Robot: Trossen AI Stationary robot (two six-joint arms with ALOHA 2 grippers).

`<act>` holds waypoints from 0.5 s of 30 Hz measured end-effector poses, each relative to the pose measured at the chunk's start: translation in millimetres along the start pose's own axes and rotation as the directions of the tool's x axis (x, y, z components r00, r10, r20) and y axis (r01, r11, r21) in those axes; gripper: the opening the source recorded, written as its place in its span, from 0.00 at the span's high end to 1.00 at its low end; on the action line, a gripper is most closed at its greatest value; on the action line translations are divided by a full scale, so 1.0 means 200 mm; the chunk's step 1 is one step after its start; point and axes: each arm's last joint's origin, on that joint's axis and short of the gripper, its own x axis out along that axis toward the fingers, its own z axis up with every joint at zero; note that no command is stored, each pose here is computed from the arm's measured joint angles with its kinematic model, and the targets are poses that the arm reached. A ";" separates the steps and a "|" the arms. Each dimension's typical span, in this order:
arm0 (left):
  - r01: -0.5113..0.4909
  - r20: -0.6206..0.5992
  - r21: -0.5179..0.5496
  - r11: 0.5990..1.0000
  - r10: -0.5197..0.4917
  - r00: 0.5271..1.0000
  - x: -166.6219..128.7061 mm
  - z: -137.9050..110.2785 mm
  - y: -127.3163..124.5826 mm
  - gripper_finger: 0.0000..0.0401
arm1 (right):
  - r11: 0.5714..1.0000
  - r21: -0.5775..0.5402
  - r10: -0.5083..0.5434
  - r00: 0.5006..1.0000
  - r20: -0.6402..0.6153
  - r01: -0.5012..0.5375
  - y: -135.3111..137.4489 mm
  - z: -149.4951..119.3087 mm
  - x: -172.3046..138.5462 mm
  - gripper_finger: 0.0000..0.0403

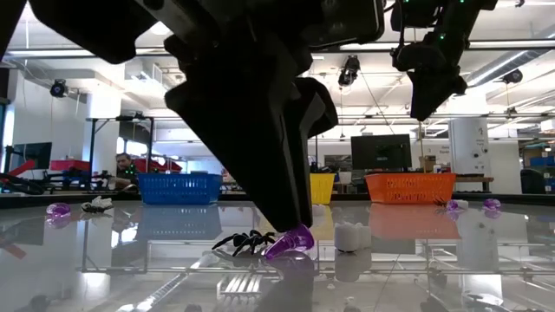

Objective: Sort Halloween decoration
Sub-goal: Put the purple witch hat toy into the orange basket

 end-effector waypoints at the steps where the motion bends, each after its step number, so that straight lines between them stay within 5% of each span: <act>1: -0.001 0.000 0.003 1.000 0.001 1.000 0.00 0.00 0.00 0.91 | 1.000 0.000 0.000 1.000 0.000 0.000 0.00 0.00 0.00 0.66; 5: -0.003 0.000 0.002 1.000 0.003 1.000 0.00 0.00 0.01 0.99 | 1.000 0.000 0.000 1.000 0.000 0.000 0.00 0.00 0.00 0.66; 15: -0.002 -0.002 0.000 1.000 0.002 1.000 0.00 0.00 0.01 1.00 | 1.000 0.000 0.000 1.000 -0.001 0.000 0.00 0.00 0.00 0.66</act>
